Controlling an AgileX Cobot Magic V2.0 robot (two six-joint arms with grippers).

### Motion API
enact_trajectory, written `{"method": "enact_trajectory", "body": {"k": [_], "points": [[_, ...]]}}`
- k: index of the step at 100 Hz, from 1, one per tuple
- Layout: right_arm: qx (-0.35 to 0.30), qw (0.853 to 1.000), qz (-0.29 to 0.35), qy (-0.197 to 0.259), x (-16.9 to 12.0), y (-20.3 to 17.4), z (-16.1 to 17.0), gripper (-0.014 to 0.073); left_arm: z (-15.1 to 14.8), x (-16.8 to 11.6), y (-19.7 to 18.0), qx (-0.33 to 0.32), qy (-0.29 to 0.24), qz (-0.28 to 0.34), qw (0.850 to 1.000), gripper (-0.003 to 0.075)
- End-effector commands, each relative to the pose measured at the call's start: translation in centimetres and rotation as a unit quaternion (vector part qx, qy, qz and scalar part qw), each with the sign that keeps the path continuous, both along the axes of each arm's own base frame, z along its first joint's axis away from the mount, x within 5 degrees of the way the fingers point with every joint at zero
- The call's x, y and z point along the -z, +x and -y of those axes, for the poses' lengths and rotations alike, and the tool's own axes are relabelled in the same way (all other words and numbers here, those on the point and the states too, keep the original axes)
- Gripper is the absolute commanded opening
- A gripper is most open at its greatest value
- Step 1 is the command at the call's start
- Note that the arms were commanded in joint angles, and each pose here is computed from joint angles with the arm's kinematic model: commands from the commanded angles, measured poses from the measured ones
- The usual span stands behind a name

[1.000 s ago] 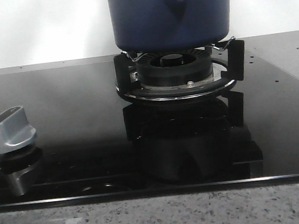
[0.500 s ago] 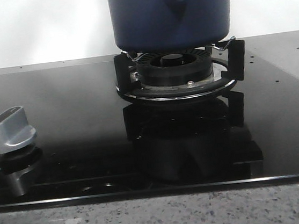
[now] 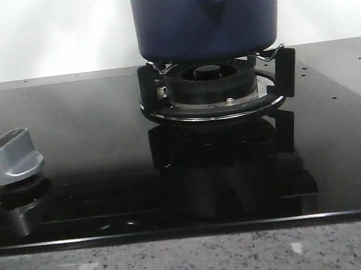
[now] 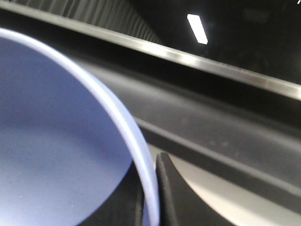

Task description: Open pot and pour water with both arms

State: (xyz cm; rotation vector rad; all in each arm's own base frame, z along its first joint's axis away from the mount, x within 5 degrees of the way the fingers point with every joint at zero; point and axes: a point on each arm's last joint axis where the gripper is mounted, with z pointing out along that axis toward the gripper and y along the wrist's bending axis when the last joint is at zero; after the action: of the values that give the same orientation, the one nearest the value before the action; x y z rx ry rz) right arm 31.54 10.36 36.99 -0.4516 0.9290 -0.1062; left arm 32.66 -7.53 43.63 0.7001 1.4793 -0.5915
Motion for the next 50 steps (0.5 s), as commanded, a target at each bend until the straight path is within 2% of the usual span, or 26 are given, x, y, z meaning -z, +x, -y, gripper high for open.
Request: {"method": "enact_trajectory", "body": {"k": [1,50], "points": [[-0.001,0.996,0.082,0.026,-2.87,-1.44,0.45,-0.0053,-0.11,-3.16,-1.74,0.003,-0.049,0.036,0.998,0.0263],[-0.001,0.995,0.096,0.033,-3.09,-1.61,0.54,-0.0053,0.0,-3.16,-1.77,0.004,-0.049,0.036,0.998,0.0263]]}}
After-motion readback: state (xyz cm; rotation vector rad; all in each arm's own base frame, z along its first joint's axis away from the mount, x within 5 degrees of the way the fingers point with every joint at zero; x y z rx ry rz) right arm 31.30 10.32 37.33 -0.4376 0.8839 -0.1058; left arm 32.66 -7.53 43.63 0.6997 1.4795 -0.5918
